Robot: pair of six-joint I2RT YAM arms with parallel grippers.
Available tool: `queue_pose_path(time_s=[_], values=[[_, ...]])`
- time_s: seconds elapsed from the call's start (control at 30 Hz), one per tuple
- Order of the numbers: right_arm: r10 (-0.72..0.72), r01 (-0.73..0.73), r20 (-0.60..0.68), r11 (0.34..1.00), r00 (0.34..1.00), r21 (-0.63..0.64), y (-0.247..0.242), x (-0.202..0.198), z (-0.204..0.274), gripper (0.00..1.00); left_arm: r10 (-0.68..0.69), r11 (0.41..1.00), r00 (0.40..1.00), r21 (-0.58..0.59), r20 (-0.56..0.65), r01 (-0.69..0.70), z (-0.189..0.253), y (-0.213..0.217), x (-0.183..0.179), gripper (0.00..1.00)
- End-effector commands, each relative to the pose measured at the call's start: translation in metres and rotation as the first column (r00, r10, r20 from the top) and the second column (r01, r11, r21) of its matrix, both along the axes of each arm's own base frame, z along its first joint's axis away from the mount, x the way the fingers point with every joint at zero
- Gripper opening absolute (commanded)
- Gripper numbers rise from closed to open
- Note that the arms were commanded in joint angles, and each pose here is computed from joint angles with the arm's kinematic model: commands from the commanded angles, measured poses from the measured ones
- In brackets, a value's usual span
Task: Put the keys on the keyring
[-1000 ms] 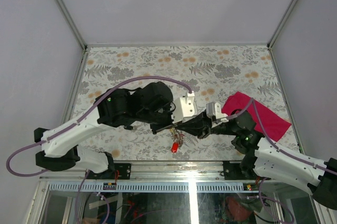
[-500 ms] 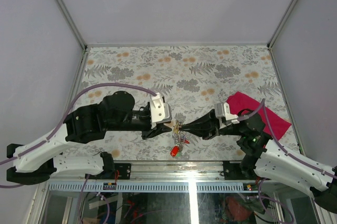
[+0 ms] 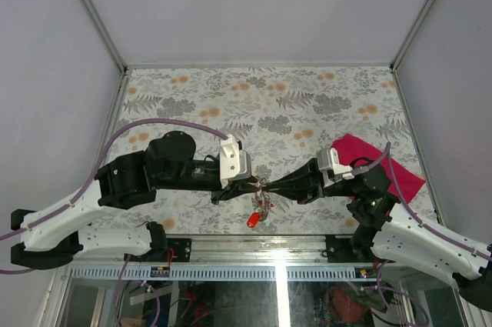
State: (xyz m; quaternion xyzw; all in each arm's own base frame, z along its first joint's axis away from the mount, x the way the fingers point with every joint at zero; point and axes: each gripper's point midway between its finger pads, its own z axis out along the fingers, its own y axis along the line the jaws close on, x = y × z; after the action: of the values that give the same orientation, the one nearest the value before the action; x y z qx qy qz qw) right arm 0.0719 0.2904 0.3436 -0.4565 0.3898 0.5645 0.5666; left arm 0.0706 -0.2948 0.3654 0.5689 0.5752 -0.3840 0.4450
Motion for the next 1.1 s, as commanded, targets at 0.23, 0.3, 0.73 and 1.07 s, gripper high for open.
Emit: queue_pose_path(time_s=[0.23,0.3,0.73,1.07], values=[[0.023,-0.032,0.084,0.993,0.996,0.115,-0.012,-0.015,0.049,0.00,-0.049,0.999,0.999,-0.016,0.005,0.049,0.007,-0.005,-0.007,0.15],[0.023,-0.032,0.085,0.993,0.996,0.116,-0.013,-0.015,0.050,0.00,-0.049,0.999,0.999,-0.012,0.005,0.050,0.007,-0.005,-0.006,0.13],[0.002,-0.015,0.090,0.989,0.996,0.146,-0.018,-0.015,0.057,0.00,-0.046,0.999,0.999,-0.003,0.003,0.046,0.007,-0.004,-0.007,0.00],[-0.019,0.000,0.088,0.977,0.996,0.211,-0.024,-0.015,0.070,0.00,-0.037,0.999,0.999,-0.010,0.009,0.037,0.009,-0.002,-0.006,0.00]])
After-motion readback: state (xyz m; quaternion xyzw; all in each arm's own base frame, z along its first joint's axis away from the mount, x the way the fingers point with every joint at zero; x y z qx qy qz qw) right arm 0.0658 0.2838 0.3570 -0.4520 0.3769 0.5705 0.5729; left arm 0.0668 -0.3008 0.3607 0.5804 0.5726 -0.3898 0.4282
